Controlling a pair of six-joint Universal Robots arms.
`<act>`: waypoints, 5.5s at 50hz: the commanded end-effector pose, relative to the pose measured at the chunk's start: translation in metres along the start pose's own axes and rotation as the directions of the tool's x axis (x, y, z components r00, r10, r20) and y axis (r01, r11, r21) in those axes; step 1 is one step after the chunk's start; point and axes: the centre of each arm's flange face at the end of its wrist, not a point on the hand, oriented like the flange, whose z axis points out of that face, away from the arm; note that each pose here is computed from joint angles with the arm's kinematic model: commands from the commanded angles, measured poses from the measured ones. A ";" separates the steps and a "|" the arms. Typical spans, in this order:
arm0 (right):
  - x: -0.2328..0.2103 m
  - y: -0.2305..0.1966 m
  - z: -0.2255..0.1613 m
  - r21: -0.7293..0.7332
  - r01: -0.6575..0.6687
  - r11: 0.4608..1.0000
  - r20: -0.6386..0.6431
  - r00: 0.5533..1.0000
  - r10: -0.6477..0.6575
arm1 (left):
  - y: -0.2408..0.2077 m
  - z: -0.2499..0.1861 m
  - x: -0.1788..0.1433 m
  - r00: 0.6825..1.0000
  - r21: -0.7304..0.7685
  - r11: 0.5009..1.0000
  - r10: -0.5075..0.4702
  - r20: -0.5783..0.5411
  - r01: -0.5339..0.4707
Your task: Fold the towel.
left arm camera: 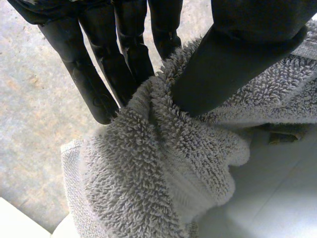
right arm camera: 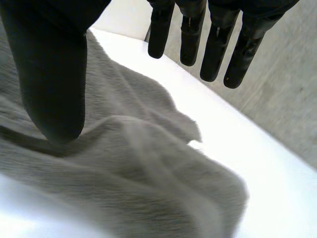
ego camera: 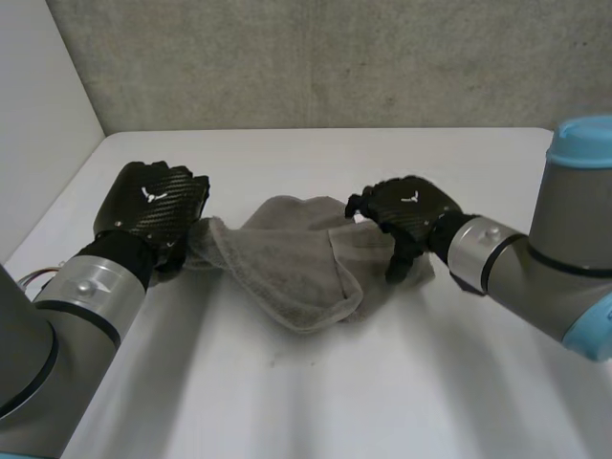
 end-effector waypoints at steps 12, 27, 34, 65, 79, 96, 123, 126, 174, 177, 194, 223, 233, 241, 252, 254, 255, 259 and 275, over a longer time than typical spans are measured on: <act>0.001 0.009 0.063 0.137 0.370 0.919 0.129 0.913 -0.387 | 0.053 -0.035 0.017 0.998 -0.173 0.985 -0.001 -0.065 -0.010; -0.021 0.060 0.113 0.127 0.377 0.917 0.217 0.892 -0.397 | 0.064 -0.057 0.018 0.998 -0.199 0.980 -0.006 -0.065 -0.008; -0.022 0.061 0.120 0.137 0.403 0.905 0.202 0.883 -0.424 | 0.066 -0.056 0.015 0.998 -0.209 0.978 -0.007 -0.054 -0.005; 0.073 -0.033 -0.021 0.024 0.180 0.983 -0.278 0.946 -0.166 | 0.045 -0.010 -0.034 0.990 -0.104 0.994 -0.015 0.140 0.030; 0.046 -0.001 -0.078 -0.287 0.038 0.957 -0.051 0.997 -0.055 | 0.059 -0.006 -0.021 1.000 -0.187 0.982 -0.016 0.020 0.019; 0.085 0.019 0.016 -0.116 0.073 0.991 -0.170 0.981 -0.093 | 0.055 0.102 -0.029 1.000 -0.136 0.991 -0.016 0.004 0.017; 0.097 -0.033 -0.020 0.102 0.069 0.992 -0.353 0.935 -0.029 | -0.020 0.105 -0.048 0.967 0.064 0.965 -0.255 0.025 0.253; 0.077 0.009 -0.020 -0.074 0.072 0.995 -0.278 0.956 -0.090 | 0.024 0.090 -0.028 0.965 -0.059 0.964 -0.261 0.007 0.261; 0.045 0.085 -0.040 -0.153 0.403 0.902 0.127 0.913 -0.387 | 0.109 0.039 -0.011 0.993 -0.235 0.965 -0.118 0.015 0.119; 0.041 0.090 -0.044 -0.159 0.453 0.877 0.150 0.889 -0.432 | 0.109 0.039 -0.011 0.993 -0.235 0.965 -0.118 0.015 0.119; 0.026 0.113 -0.048 -0.162 0.471 0.867 0.228 0.873 -0.431 | 0.110 0.038 -0.010 0.993 -0.240 0.964 -0.120 0.012 0.119; 0.072 0.117 -0.059 -0.253 0.093 0.963 -0.225 0.963 -0.152 | 0.108 0.015 -0.006 0.994 -0.260 0.960 -0.113 -0.002 0.108; 0.073 0.122 -0.059 -0.265 0.113 0.958 -0.221 0.960 -0.174 | 0.106 0.017 -0.016 0.994 -0.243 0.964 -0.108 0.029 0.112; 0.078 0.126 -0.060 -0.281 0.138 0.950 -0.232 0.951 -0.206 | 0.109 0.043 -0.030 0.993 -0.243 0.963 -0.105 0.061 0.117; 0.071 0.128 -0.061 -0.283 0.136 0.949 -0.217 0.955 -0.201 | 0.118 0.057 -0.031 0.993 -0.320 0.943 -0.112 -0.046 0.092; 0.070 0.130 -0.060 -0.285 0.133 0.949 -0.212 0.957 -0.198 | 0.120 0.058 -0.028 0.989 -0.356 0.930 -0.127 -0.080 0.091; 0.070 0.130 -0.060 -0.285 0.133 0.949 -0.212 0.957 -0.198 | 0.120 0.058 -0.028 0.989 -0.356 0.930 -0.127 -0.080 0.091; 0.070 0.134 -0.059 -0.296 0.135 0.946 -0.209 0.957 -0.203 | 0.121 0.057 -0.023 0.985 -0.385 0.919 -0.137 -0.104 0.087; 0.071 0.133 -0.059 -0.299 0.155 0.941 -0.206 0.953 -0.223 | 0.116 0.050 -0.023 0.993 -0.423 0.904 -0.104 -0.060 0.069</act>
